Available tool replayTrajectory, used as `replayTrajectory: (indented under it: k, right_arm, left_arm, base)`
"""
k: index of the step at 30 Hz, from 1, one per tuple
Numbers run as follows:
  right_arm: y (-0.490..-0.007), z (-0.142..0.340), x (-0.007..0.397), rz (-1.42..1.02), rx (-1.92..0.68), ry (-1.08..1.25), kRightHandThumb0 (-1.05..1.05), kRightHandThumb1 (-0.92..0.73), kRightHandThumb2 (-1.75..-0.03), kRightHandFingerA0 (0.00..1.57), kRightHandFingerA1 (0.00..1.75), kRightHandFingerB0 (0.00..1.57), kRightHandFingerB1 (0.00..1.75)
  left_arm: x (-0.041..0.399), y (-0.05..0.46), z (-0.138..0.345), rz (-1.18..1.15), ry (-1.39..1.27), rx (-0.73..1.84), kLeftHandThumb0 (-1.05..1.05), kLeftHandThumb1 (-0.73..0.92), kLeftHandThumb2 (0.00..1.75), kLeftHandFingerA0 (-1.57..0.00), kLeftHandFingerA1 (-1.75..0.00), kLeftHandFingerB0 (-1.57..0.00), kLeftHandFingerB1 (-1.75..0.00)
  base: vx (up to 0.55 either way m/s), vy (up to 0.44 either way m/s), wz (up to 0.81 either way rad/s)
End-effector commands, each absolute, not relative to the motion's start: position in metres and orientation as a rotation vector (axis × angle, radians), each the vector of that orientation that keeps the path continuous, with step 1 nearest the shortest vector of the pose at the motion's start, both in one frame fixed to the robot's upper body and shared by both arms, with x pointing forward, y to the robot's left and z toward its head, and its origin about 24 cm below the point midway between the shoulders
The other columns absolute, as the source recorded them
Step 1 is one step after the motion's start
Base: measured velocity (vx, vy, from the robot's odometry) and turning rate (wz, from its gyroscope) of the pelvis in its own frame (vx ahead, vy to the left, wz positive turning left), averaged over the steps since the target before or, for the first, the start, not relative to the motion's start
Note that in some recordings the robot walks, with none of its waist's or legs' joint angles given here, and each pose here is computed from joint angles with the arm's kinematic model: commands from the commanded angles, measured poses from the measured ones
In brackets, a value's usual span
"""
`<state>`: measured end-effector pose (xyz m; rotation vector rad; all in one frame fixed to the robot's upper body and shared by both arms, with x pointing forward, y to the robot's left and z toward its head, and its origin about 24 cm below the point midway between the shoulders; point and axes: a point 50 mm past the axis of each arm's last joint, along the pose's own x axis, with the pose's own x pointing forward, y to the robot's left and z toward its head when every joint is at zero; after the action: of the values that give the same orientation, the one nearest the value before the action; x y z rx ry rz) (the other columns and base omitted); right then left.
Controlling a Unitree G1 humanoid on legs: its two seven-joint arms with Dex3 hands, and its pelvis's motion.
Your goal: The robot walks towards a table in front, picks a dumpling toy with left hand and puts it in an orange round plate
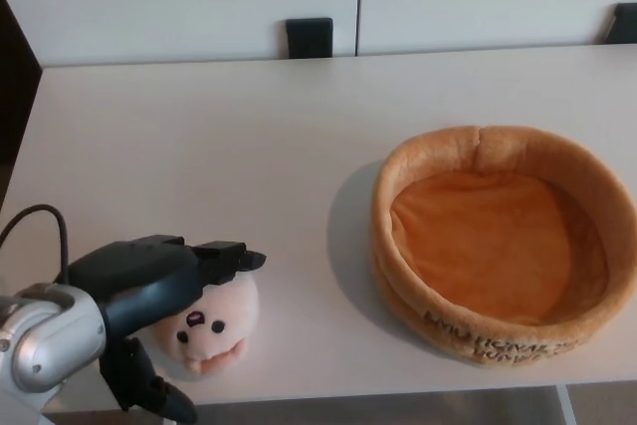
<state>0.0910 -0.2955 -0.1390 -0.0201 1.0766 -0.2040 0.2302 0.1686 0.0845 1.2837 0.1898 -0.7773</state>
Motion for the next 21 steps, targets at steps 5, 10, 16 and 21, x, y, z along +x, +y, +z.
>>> replayTrajectory:
  k: [5, 10, 16, 21]
  right_arm:
    - [-0.298, -0.138, 0.09, -0.224, -0.004, 1.071, -0.26, -0.44, -0.54, 0.83, 1.05, 0.28, 0.62]
    - [-0.298, -0.138, 0.09, -0.241, 0.038, 1.063, -0.24, -0.45, -0.58, 0.79, 1.03, 0.26, 0.64]
    - [-0.299, -0.137, 0.093, -0.209, -0.029, 1.071, -0.33, -0.45, -0.55, 0.81, 1.05, 0.29, 0.65]
    - [-0.299, -0.136, 0.094, -0.202, -0.009, 1.051, -0.29, -0.46, -0.56, 0.78, 1.04, 0.28, 0.66]
  left_arm:
    - [0.24, 0.174, 0.069, -0.665, 0.131, 1.36, -0.73, 0.26, 0.61, -0.06, -0.47, -0.04, -0.3]
    - [0.242, 0.174, 0.065, -0.632, 0.075, 1.37, -0.71, 0.28, 0.63, -0.06, -0.5, -0.03, -0.36]
    - [0.244, 0.173, 0.061, -0.57, 0.018, 1.356, -0.56, 0.32, 0.64, -0.14, -0.51, -0.08, -0.48]
    - [0.242, 0.17, 0.059, -0.517, -0.03, 1.321, -0.32, 0.47, 0.53, -0.31, -0.48, -0.2, -0.45]
  base:
    - [0.0, 0.0, 0.0]
    - [0.0, 0.0, 0.0]
    - [0.0, 0.0, 0.0]
    - [0.0, 0.0, 0.0]
